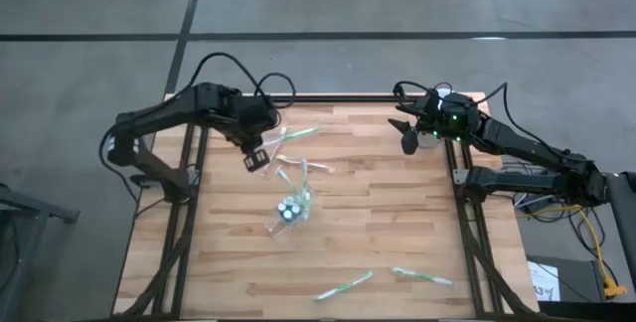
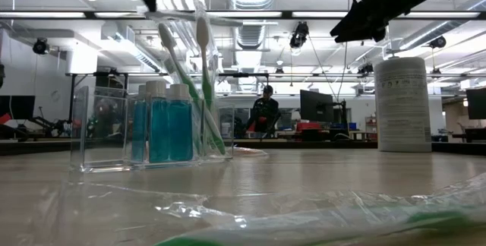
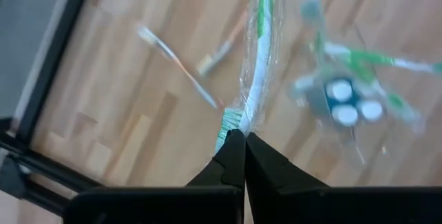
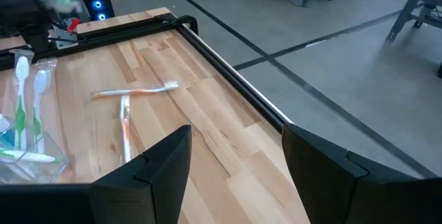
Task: Pick & Place toothbrushing station
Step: Put the green toothbrush into the transparent organizer
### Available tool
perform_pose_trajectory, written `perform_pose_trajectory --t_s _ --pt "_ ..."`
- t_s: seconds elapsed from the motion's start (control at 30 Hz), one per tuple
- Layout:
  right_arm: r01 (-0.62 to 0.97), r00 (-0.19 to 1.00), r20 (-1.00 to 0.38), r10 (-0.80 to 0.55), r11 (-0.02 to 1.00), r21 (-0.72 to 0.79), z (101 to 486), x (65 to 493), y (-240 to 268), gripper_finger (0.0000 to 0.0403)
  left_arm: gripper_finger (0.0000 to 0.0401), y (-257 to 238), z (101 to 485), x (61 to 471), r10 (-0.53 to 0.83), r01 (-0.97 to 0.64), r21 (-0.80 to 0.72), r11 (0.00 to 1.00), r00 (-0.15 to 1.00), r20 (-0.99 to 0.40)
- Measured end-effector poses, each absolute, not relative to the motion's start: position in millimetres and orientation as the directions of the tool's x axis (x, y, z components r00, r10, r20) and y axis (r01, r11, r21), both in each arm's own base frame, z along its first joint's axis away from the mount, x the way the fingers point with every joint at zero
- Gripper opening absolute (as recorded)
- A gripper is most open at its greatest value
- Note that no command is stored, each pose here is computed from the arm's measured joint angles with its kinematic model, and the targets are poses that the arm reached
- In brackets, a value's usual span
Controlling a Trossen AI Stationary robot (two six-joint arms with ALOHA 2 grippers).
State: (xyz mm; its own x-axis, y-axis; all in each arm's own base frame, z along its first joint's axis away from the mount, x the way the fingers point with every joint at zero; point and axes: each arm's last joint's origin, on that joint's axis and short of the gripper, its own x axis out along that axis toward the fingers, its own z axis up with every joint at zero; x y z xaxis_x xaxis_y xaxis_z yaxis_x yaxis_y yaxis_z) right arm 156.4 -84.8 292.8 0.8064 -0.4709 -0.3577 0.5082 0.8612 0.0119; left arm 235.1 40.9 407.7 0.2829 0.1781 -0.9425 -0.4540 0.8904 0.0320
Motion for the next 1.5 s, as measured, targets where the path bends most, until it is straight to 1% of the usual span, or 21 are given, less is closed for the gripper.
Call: perform_pose_trajectory --t_s 0.17,0.33,0.4,0.63,0.8,0.93,1.07,1.23,1.33,1.43,1.5 --pt "0.508 0.806 -0.358 -0.471 0.861 0.012 292.8 156.4 -84.8 0.0221 0.0002 31.3 392.1 229.0 0.118 -0.404 0.009 0.915 0.246 -0.962" --pt "0.509 0.806 -0.358 -0.471 0.861 0.012 292.8 156.4 -84.8 0.0221 0.0002 19.2 380.3 235.3 0.106 -0.258 0.039 0.965 0.249 -0.963" --pt "0.509 0.806 -0.358 -0.471 0.861 0.012 292.8 156.4 -84.9 0.0221 0.0002 15.9 375.3 236.4 0.101 -0.231 0.046 0.972 0.233 -0.967" --pt "0.508 0.806 -0.358 -0.471 0.861 0.011 292.8 156.4 -84.8 0.0221 0.0004 14.2 365.5 234.9 0.096 -0.269 0.055 0.962 0.142 -0.985" --pt "0.509 0.806 -0.358 -0.471 0.861 0.012 292.8 156.4 -84.8 0.0221 0.0003 14.1 365.6 234.9 0.096 -0.292 0.05 0.955 0.143 -0.985" --pt "0.509 0.806 -0.358 -0.472 0.861 0.012 292.8 156.3 -84.9 0.0221 0.0002 14.2 365.7 234.8 0.097 -0.257 0.057 0.965 0.144 -0.985" --pt "0.509 0.806 -0.358 -0.471 0.861 0.012 292.8 156.4 -84.8 0.0221 0.0002 14.4 367.0 238.0 0.099 -0.259 0.048 0.965 0.187 -0.977" --pt "0.508 0.806 -0.358 -0.471 0.861 0.012 292.8 156.4 -84.8 0.0221 0.0002 14.7 375.2 243.2 0.107 -0.25 0.034 0.968 0.284 -0.953" --pt "0.509 0.806 -0.358 -0.472 0.861 0.012 292.8 156.3 -84.9 0.0221 0.0003 15.7 380.2 246.2 0.139 -0.262 0.051 0.964 0.332 -0.933" --pt "0.509 0.806 -0.358 -0.472 0.861 0.012 292.8 156.3 -84.9 0.0221 0.0002 16.3 382.0 248.9 0.16 -0.29 0.052 0.956 0.361 -0.919" --pt "0.508 0.806 -0.358 -0.471 0.861 0.012 292.8 156.4 -84.8 0.0221 0.0002 16.7 382.0 248.8 0.173 -0.315 0.056 0.948 0.358 -0.917"
